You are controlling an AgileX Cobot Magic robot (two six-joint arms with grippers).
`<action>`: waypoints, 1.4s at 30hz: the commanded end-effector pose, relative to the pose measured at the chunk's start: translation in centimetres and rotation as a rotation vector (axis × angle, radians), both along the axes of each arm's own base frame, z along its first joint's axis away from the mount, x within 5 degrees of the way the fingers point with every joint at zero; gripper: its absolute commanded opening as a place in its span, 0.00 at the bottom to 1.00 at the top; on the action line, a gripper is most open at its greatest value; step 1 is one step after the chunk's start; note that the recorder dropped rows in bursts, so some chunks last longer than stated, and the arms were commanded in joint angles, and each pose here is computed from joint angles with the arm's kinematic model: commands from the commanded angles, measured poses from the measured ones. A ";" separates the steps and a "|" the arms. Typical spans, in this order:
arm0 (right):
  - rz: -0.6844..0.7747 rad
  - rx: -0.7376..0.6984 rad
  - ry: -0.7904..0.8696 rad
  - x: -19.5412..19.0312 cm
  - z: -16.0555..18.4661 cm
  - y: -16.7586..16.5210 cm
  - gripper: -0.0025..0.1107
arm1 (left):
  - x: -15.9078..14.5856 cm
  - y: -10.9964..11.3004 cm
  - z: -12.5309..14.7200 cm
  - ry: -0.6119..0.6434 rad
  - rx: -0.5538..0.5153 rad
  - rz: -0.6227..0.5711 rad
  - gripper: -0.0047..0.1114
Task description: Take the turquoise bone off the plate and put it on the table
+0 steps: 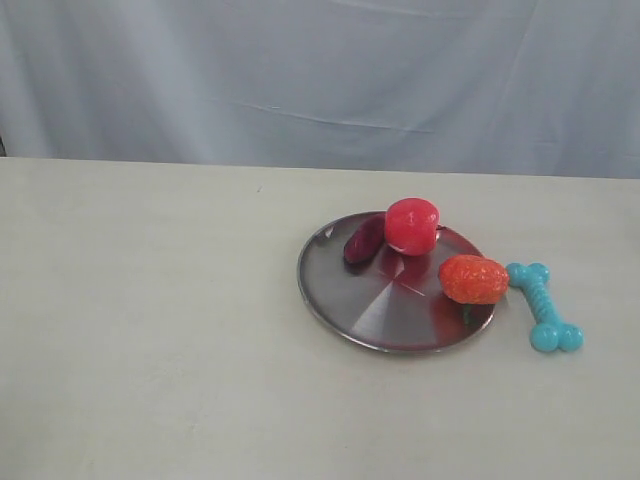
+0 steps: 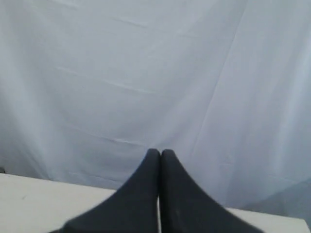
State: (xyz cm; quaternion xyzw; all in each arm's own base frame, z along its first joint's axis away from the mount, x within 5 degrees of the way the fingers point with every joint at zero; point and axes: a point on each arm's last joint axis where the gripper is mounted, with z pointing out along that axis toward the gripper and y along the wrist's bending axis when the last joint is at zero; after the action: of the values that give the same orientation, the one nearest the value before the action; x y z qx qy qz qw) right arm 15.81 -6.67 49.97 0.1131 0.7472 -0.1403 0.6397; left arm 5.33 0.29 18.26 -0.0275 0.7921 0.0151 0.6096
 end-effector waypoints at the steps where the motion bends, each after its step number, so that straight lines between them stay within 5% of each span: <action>1: 0.024 0.017 -0.087 -4.1 1.4 2.2 0.02 | 0.0 0.0 0.0 -0.004 -0.005 -0.007 0.04; 32: 0.054 -0.124 -0.422 -18.7 2.9 9.2 0.02 | 0.0 0.0 0.0 -0.004 -0.005 -0.007 0.04; 42: 0.040 -0.263 -0.622 -26.7 1.3 12.3 0.02 | 0.0 0.0 0.0 -0.004 -0.005 -0.007 0.04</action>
State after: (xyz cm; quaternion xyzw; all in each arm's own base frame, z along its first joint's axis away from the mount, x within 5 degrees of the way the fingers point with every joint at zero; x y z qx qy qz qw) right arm -9.06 5.34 51.76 0.0600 0.5187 -0.1596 0.8378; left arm 5.33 0.29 18.26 -0.0275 0.7921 0.0151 0.6096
